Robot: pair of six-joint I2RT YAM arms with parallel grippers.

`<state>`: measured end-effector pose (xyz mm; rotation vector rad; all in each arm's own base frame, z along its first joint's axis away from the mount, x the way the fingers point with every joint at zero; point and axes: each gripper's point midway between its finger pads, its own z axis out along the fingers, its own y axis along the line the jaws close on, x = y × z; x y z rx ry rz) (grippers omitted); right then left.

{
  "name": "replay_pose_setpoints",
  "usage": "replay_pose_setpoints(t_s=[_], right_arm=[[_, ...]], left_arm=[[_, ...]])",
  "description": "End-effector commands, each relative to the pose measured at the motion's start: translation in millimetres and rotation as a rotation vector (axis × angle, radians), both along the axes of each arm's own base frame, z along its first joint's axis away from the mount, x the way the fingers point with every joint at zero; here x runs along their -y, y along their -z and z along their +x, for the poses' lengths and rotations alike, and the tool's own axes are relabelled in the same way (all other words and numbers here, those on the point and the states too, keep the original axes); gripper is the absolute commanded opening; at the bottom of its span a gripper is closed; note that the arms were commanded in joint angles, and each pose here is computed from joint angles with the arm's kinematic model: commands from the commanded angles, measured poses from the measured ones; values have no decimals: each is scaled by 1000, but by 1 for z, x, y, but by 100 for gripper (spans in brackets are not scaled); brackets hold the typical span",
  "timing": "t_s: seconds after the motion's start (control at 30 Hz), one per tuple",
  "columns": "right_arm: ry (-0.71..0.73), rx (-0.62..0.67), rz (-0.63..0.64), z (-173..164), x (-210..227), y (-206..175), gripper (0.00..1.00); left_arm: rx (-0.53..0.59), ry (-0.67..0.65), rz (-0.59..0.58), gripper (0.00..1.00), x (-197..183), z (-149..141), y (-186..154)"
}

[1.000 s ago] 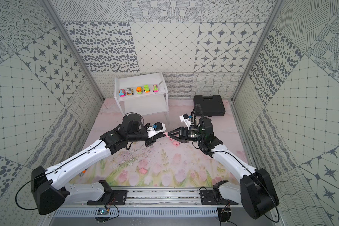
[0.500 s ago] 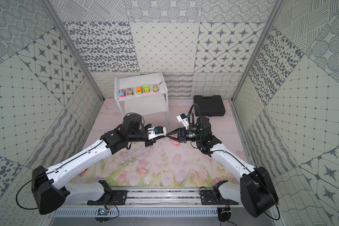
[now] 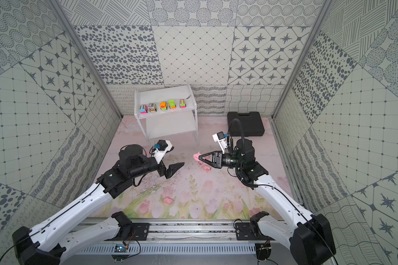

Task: Organize plastic toys on shelves
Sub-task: Pick up the plastic toy at the center of the board, then place the plastic toy on the shelf.

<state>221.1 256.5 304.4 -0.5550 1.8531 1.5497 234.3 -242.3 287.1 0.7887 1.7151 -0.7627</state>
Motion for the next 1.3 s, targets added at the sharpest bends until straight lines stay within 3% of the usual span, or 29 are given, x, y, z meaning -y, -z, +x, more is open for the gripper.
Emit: replay_pose_setpoints(t_s=[0.0,0.13,0.4,0.57,0.73,0.87,1.07,1.27], right_arm=[[91,438,-65,-5,12,-31,22],[52,696,-175,-18,10,-35,23],[7,979,-388,-24,3,-25,24],[-8,1019,-416,-25,0,-26,24],[5,1026,-414,-25,-2,-28,25],[35,1023,-428,-20,0,-29,25],[70,1035,-459,-12,2,-30,25],[73,1044,-476,-6,-1,-29,25]], left_arm=[[-565,-196,-780,94,-23,12,-40],[-769,-99,-891,84,-5,9,-34],[-846,181,-863,80,33,-3,-60],[-863,288,-855,76,49,-7,-70],[-915,379,-800,62,73,-16,-67],[-954,406,-769,54,82,-20,-58],[-987,425,-740,52,88,-26,-51],[-995,452,-730,43,92,-28,-53]])
